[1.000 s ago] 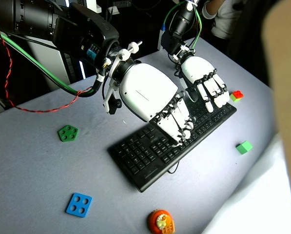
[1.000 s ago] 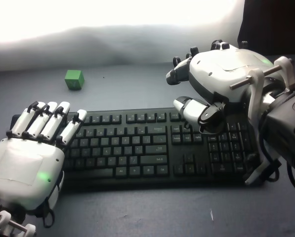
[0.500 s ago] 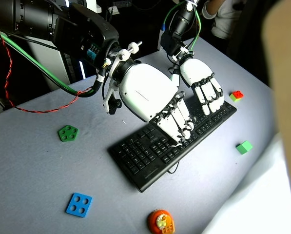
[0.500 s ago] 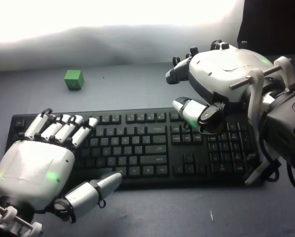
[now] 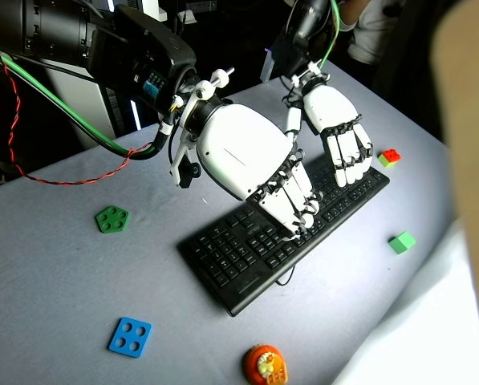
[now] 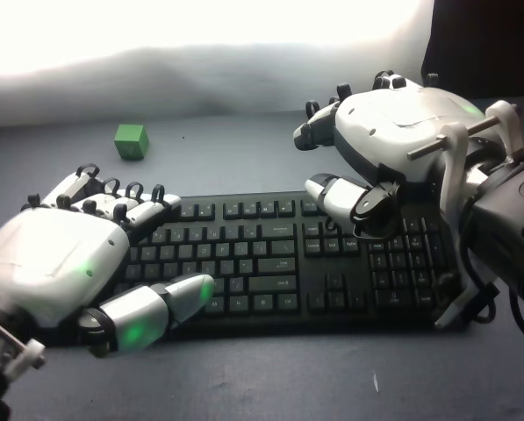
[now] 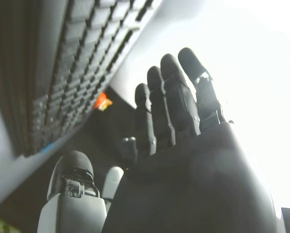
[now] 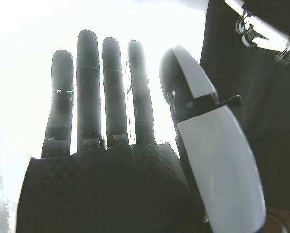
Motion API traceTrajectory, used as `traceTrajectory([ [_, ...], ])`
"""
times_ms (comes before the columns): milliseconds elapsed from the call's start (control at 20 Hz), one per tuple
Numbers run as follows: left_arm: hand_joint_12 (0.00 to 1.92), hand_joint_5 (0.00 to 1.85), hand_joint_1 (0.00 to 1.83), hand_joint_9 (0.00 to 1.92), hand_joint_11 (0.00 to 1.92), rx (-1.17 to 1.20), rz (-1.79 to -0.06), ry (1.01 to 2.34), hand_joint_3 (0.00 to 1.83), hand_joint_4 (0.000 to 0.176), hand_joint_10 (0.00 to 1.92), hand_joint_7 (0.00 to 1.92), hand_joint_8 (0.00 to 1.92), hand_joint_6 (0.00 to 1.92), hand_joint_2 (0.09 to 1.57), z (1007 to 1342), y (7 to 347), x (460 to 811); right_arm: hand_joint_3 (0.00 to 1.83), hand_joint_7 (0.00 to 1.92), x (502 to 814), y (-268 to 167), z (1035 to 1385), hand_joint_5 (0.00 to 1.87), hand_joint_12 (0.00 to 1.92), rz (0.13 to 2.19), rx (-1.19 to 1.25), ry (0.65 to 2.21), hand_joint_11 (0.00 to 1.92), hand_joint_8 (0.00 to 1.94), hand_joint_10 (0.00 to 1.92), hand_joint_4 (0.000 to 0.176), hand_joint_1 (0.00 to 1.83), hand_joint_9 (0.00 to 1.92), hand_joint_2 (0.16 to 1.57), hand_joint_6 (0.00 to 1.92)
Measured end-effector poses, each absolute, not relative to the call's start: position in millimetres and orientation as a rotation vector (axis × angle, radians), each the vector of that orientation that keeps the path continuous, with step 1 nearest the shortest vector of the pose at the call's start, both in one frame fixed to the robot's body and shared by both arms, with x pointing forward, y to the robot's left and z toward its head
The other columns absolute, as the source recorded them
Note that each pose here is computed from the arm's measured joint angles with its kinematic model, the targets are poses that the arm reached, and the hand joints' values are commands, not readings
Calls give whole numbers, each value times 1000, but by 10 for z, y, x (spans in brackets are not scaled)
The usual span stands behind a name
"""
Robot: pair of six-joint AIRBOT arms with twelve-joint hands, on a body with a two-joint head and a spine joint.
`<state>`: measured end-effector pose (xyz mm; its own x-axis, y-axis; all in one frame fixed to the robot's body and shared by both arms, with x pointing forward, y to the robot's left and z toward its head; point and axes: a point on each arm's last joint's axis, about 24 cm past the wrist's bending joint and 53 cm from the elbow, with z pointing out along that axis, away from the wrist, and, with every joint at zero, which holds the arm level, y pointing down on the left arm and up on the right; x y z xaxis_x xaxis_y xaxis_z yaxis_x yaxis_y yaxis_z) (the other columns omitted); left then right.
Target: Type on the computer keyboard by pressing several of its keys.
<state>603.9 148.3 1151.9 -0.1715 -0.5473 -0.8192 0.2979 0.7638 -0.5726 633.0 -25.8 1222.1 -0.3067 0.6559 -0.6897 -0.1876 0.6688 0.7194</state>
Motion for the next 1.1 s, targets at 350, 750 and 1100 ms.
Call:
traceTrajectory([
  [350,1666,580,67,451,0,-180,-785,1633,2,0,958,603,716,431,1271,11947,1515,5927,2,1051,6332,-251,12246,938,1515,880,380,1681,382,115,565,0,763,865,1241,62],
  [750,1921,855,49,1026,866,-95,-884,1640,16,0,1921,1046,1833,1785,1376,12258,1224,5923,2,1099,6335,-256,12268,982,1921,878,371,1673,851,1687,1914,0,521,1020,1259,1604],
  [1100,1921,1060,249,1230,1186,-87,-894,1646,7,0,1921,1196,1921,1874,1420,12255,1180,5940,5,1269,6334,-254,12274,1071,1921,877,368,1671,1208,1814,1921,0,396,1243,1335,1813],
])
